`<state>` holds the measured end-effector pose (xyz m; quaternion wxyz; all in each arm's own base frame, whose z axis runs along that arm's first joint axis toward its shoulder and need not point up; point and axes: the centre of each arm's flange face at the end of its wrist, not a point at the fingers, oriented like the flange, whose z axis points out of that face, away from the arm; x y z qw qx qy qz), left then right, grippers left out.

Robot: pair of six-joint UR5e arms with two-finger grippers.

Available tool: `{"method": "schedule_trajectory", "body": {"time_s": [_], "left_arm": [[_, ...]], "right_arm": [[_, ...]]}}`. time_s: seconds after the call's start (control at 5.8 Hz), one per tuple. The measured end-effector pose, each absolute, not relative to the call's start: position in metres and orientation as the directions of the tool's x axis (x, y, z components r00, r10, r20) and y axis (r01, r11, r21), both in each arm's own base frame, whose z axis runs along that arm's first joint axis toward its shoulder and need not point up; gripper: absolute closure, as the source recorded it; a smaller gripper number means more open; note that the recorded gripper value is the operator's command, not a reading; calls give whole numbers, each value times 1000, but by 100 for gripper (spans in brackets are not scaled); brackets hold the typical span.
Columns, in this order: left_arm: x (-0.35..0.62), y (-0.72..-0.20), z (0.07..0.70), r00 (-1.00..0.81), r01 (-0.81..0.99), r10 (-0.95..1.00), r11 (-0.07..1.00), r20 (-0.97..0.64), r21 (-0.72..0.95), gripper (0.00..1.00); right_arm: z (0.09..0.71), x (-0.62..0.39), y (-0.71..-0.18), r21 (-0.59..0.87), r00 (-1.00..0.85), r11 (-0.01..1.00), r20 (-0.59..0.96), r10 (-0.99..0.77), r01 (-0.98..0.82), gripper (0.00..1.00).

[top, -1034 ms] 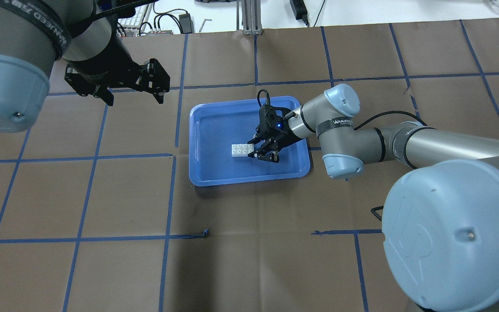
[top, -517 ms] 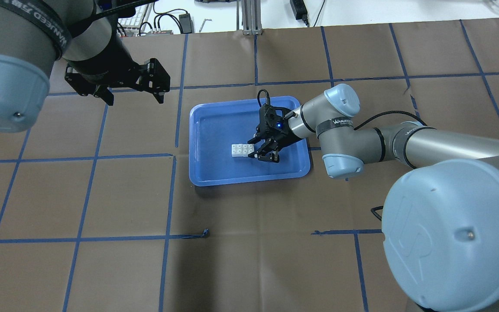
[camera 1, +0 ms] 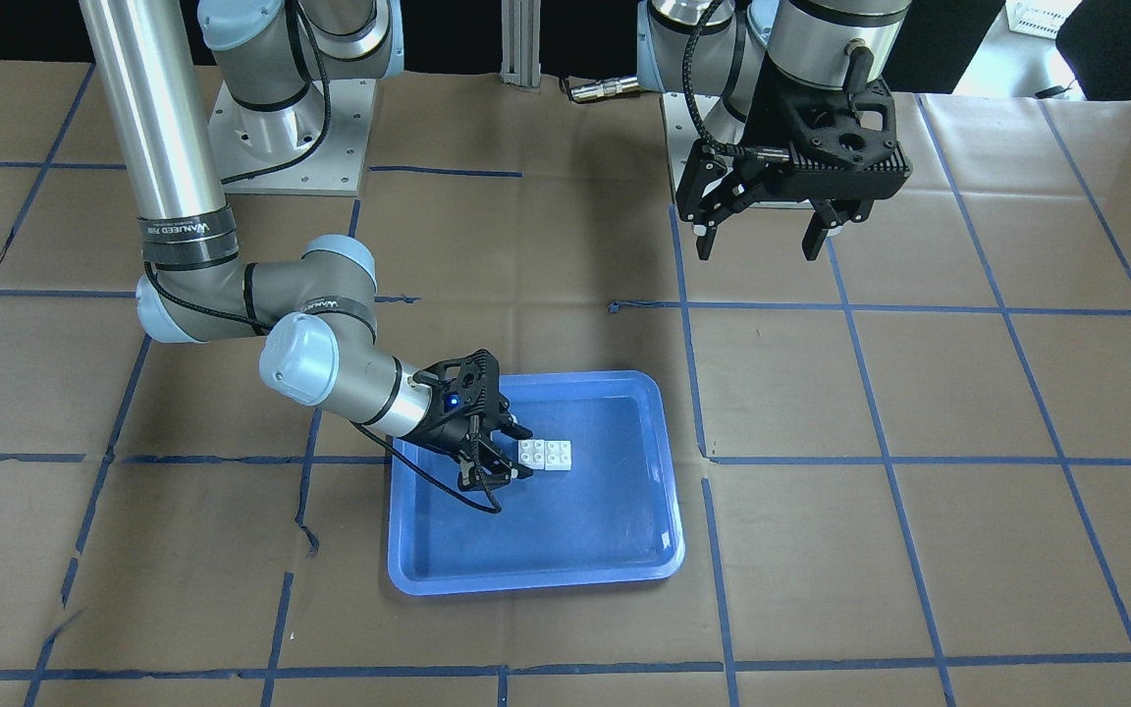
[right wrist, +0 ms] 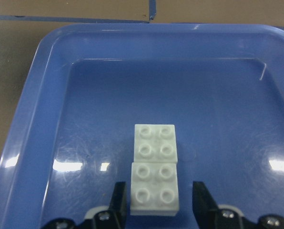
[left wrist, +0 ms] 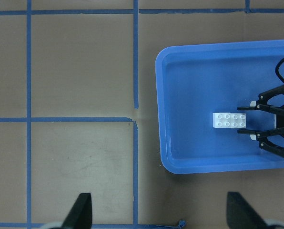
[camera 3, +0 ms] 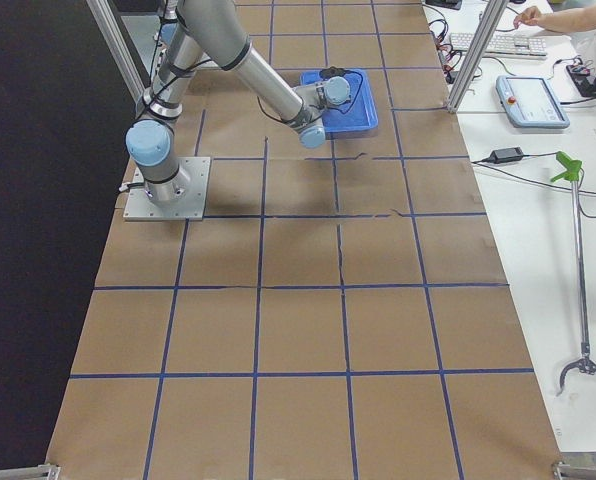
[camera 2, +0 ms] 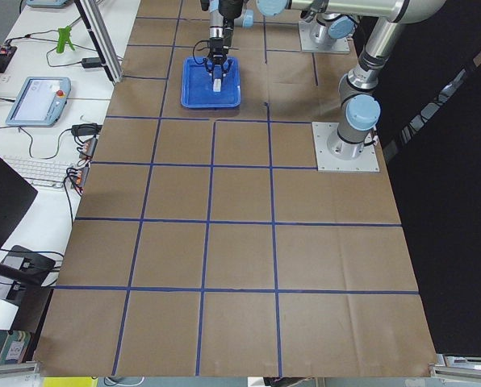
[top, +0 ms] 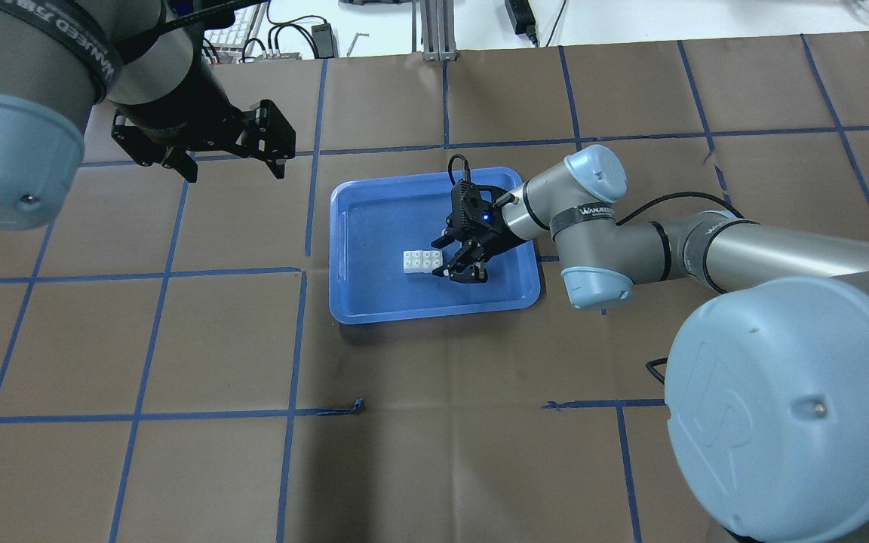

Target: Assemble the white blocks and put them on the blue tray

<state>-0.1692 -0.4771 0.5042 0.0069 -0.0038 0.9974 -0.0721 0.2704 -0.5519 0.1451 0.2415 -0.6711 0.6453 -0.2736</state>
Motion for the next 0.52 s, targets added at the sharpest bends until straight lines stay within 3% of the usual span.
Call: {"method": "schedule_trajectory", "body": {"time_s": [0.52], "left_arm": [[-169, -477, 504, -1000, -7, -8, 990, -13, -144, 1]], "right_arm": [[207, 261, -583, -663, -119, 43, 69, -990, -747, 0]]}}
